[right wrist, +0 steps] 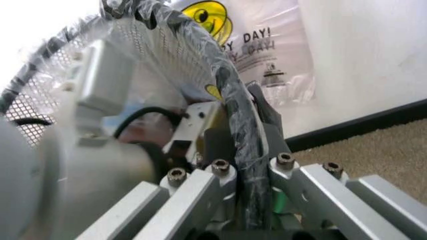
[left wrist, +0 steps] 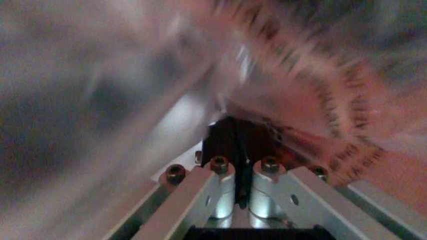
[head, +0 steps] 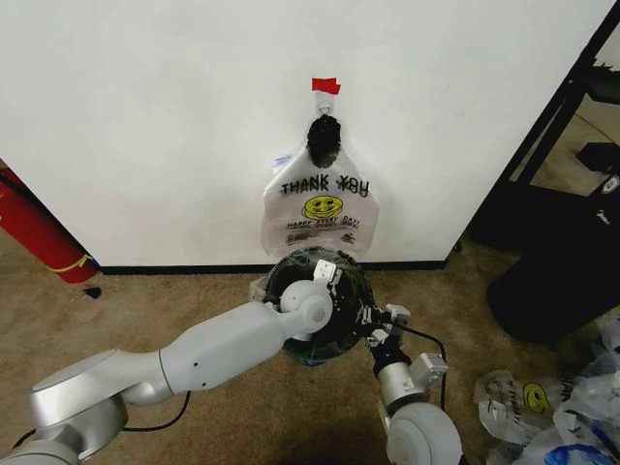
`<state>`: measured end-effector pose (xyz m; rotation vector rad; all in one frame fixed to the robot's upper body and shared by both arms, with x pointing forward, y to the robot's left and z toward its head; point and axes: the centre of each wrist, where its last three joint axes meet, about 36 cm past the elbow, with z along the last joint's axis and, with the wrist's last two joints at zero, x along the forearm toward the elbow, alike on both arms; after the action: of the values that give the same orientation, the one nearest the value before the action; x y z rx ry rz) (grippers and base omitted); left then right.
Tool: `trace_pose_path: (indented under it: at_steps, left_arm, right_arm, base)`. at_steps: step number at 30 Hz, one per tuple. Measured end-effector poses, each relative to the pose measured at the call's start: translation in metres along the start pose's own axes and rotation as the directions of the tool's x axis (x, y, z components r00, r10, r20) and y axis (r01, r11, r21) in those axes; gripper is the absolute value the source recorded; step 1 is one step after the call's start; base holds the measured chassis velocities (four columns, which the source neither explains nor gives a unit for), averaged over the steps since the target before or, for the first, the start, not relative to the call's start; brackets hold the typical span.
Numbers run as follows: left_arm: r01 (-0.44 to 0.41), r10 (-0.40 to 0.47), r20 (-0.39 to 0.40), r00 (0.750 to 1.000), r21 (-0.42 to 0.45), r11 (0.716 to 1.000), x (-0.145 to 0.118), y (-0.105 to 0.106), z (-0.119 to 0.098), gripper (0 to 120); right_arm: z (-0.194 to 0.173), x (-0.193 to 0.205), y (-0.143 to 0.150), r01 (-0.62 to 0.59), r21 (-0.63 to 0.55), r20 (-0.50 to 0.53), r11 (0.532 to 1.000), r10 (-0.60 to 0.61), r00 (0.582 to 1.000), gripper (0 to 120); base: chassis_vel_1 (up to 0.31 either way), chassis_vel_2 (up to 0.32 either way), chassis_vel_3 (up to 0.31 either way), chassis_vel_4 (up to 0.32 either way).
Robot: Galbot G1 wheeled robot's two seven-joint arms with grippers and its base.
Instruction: Pick up the garbage bag from the wall and place it over the trash bin.
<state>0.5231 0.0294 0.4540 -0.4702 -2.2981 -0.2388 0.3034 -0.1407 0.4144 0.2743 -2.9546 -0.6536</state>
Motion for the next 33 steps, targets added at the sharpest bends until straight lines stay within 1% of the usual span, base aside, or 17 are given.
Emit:
trace_pose_path:
  at_steps: [9,13,19,23,26,27,29,31,33]
  left_arm:
    - [0.012,-0.012,-0.018,1.000,0.003,1.000,-0.009,0.004,-0.001,0]
    - [0.012,-0.012,-0.018,1.000,0.005,1.000,-0.008,0.006,0.001,0]
    - [0.003,-0.003,-0.007,1.000,0.002,1.000,0.001,0.009,0.003,0]
    - [-0.028,0.028,0.022,0.999,-0.012,1.000,0.026,0.014,0.008,0]
    - [-0.040,0.041,0.030,0.999,-0.017,0.999,0.034,0.014,0.009,0]
    - [-0.051,0.052,0.037,0.998,-0.020,0.998,0.040,0.014,0.010,0]
    - [-0.124,0.125,0.067,0.990,-0.027,0.992,0.075,0.011,0.013,0]
    - [-0.175,0.178,0.082,0.981,-0.038,0.984,0.100,0.011,0.021,8]
    - [-0.203,0.206,0.080,0.975,-0.043,0.978,0.114,0.012,0.029,16]
  right_arm:
    - [-0.002,0.003,0.002,0.014,0.003,0.002,1.000,-0.014,1.000,0]
    - [-0.003,0.002,0.001,0.016,0.003,0.003,1.000,-0.016,1.000,0]
    - [-0.004,0.000,0.000,0.011,0.001,0.007,1.000,-0.011,1.000,0]
    - [-0.004,-0.006,-0.005,-0.010,-0.012,0.004,1.000,0.010,1.000,0]
    - [-0.004,-0.007,-0.006,-0.013,-0.015,0.001,1.000,0.013,1.000,0]
    - [-0.004,-0.008,-0.007,-0.016,-0.017,-0.002,1.000,0.016,1.000,0]
    - [-0.001,-0.013,-0.010,-0.035,-0.030,-0.020,0.999,0.035,0.999,0]
    - [0.003,-0.016,-0.013,-0.051,-0.037,-0.035,0.998,0.049,0.998,0]
    - [0.005,-0.018,-0.014,-0.058,-0.041,-0.043,0.997,0.057,0.997,0]
  base:
    - [0.000,0.000,0.000,0.000]
    - [0.000,0.000,0.000,0.000]
    - [0.000,0.000,0.000,0.000]
    - [0.000,0.000,0.000,0.000]
    - [0.000,0.000,0.000,0.000]
    - [0.000,0.000,0.000,0.000]
    - [0.000,0.000,0.000,0.000]
    - [0.000,0.000,0.000,0.000]
    - [0.000,0.000,0.000,0.000]
